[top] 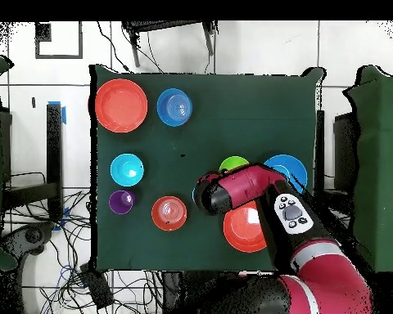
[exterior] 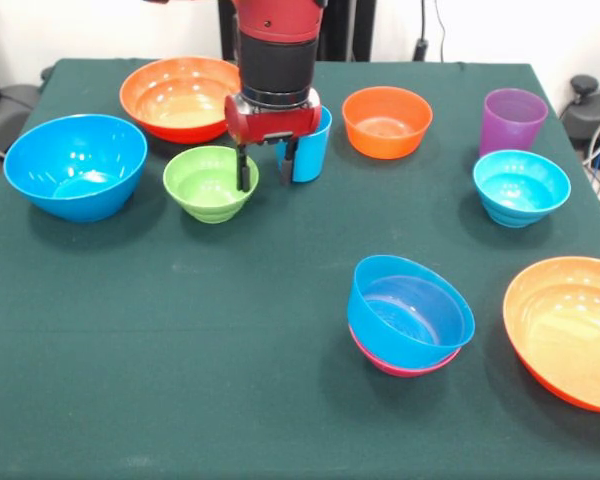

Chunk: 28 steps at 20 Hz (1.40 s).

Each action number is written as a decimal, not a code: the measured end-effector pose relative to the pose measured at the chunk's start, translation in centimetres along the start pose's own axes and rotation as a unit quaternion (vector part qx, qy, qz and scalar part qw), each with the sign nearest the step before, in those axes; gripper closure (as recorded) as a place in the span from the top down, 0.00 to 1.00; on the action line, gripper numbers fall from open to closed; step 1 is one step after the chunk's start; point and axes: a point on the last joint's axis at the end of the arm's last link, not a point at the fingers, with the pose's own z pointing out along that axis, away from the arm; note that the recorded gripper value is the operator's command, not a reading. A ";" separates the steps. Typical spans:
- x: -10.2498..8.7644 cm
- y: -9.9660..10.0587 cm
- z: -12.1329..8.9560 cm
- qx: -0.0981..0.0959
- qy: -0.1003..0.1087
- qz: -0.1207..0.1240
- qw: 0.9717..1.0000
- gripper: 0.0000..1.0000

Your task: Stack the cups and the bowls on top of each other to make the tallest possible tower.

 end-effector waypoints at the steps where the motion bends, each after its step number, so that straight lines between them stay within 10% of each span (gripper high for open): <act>1: 0.1 -0.1 0.0 0.001 0.001 0.000 1.000 1.00; 9: -0.8 -1.1 -0.4 0.007 -0.045 0.004 0.999 1.00; 17: -3.1 -2.0 -1.3 0.011 -0.145 0.007 0.989 1.00; 18: -3.3 -2.0 -1.3 0.011 -0.152 0.007 0.988 0.00; 28: -2.7 -3.7 -1.3 0.015 -0.161 0.022 0.987 0.00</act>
